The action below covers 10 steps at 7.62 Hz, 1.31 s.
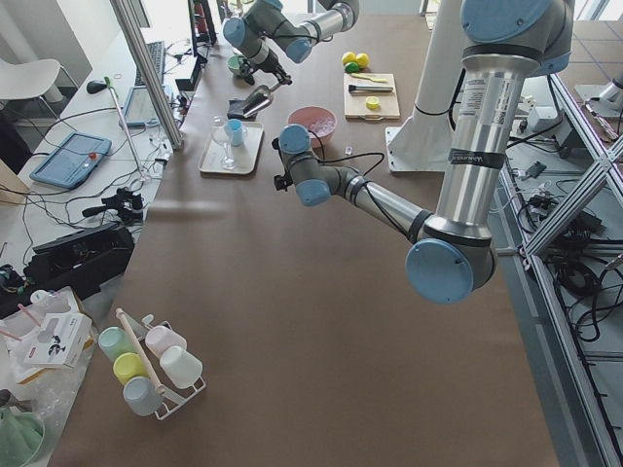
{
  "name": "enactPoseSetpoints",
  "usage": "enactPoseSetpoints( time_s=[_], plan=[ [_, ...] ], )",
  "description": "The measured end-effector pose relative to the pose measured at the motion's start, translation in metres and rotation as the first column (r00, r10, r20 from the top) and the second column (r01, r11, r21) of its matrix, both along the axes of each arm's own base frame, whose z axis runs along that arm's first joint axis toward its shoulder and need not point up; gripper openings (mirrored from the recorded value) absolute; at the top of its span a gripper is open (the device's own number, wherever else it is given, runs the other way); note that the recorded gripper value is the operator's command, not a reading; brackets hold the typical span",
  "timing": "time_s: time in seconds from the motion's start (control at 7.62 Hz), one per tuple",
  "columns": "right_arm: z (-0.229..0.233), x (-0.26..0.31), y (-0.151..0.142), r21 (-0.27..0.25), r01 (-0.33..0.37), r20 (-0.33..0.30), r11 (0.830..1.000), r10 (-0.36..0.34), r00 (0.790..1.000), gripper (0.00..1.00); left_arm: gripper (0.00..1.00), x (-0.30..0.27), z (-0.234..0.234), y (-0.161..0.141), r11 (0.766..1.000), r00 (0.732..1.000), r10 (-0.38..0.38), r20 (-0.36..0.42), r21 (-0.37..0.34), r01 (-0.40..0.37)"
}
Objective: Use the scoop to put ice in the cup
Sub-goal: 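Tip the scoop to pour ice into the blue cup while the left gripper withdraws, then carry the empty scoop back and lower it onto the table with the right gripper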
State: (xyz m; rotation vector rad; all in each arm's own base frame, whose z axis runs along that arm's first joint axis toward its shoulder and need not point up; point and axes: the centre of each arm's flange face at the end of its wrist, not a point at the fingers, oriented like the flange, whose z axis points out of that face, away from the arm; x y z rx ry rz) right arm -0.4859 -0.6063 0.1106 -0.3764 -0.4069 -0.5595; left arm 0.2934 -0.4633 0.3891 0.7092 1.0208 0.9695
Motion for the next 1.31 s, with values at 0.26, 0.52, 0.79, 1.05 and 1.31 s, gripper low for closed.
enactPoseSetpoints(
  time_s=[0.26,0.52,0.79,1.05,1.31],
  plan=[
    [-0.004,0.000,0.002,0.007,0.002,0.004,1.000,-0.002,1.000,0.00,0.99,-0.074,0.043,-0.005,0.993,0.999,-0.044,0.005,-0.107,0.045],
    [-0.001,0.001,0.003,0.014,0.003,0.004,1.000,-0.003,1.000,0.00,0.99,-0.134,0.084,0.000,0.983,0.995,-0.097,0.025,-0.157,0.099],
    [0.016,0.017,0.019,0.046,-0.011,0.031,0.999,0.010,0.999,0.00,0.99,-0.198,0.135,0.020,0.982,0.989,-0.131,0.063,-0.132,0.138],
    [0.051,0.056,0.057,0.080,-0.108,0.059,0.991,0.103,0.993,0.00,0.99,-0.268,0.190,0.042,0.951,0.971,-0.223,0.090,-0.199,0.236],
    [0.104,0.116,0.116,0.097,-0.236,0.092,0.967,0.227,0.969,0.00,0.99,-0.321,0.231,0.060,0.927,0.950,-0.294,0.107,-0.211,0.310]
  ],
)
